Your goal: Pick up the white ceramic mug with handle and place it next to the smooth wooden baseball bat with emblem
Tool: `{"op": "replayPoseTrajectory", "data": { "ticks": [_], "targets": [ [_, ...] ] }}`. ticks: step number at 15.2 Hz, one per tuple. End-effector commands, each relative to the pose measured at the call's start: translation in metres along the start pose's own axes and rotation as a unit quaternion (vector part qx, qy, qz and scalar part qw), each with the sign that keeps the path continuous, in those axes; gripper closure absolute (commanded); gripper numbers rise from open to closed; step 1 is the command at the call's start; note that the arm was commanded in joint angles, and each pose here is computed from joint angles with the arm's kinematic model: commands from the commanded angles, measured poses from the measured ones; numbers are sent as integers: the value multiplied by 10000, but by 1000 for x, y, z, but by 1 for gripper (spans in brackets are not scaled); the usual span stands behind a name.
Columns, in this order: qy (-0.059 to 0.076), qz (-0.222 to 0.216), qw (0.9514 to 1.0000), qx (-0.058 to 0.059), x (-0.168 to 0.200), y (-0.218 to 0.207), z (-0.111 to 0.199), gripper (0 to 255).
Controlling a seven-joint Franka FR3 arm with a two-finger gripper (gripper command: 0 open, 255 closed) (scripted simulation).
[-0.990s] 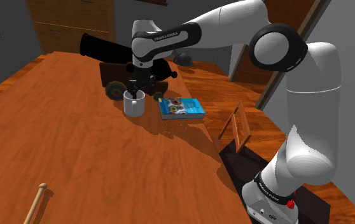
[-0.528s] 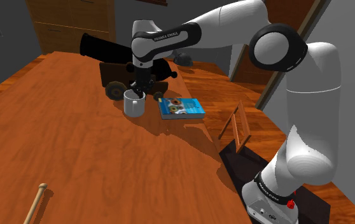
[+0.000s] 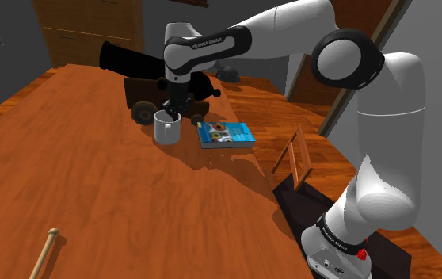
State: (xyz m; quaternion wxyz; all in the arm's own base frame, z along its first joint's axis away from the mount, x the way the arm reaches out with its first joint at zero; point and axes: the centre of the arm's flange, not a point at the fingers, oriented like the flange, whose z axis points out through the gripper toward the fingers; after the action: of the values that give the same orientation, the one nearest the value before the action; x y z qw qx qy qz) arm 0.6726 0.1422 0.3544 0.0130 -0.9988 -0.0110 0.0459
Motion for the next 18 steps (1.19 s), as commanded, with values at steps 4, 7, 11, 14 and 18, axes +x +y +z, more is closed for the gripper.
{"op": "replayPoseTrajectory", "data": {
  "ticks": [4,7,11,14,18],
  "targets": [
    [2,0,10000,1,-2,-1,-25,255],
    [2,0,10000,1,-3,-1,-41,255],
    [2,0,10000,1,-5,-2,-62,255],
    [2,0,10000,1,-7,-2,-78,255],
    [2,0,10000,1,-9,-3,-99,255]
  ]
}}
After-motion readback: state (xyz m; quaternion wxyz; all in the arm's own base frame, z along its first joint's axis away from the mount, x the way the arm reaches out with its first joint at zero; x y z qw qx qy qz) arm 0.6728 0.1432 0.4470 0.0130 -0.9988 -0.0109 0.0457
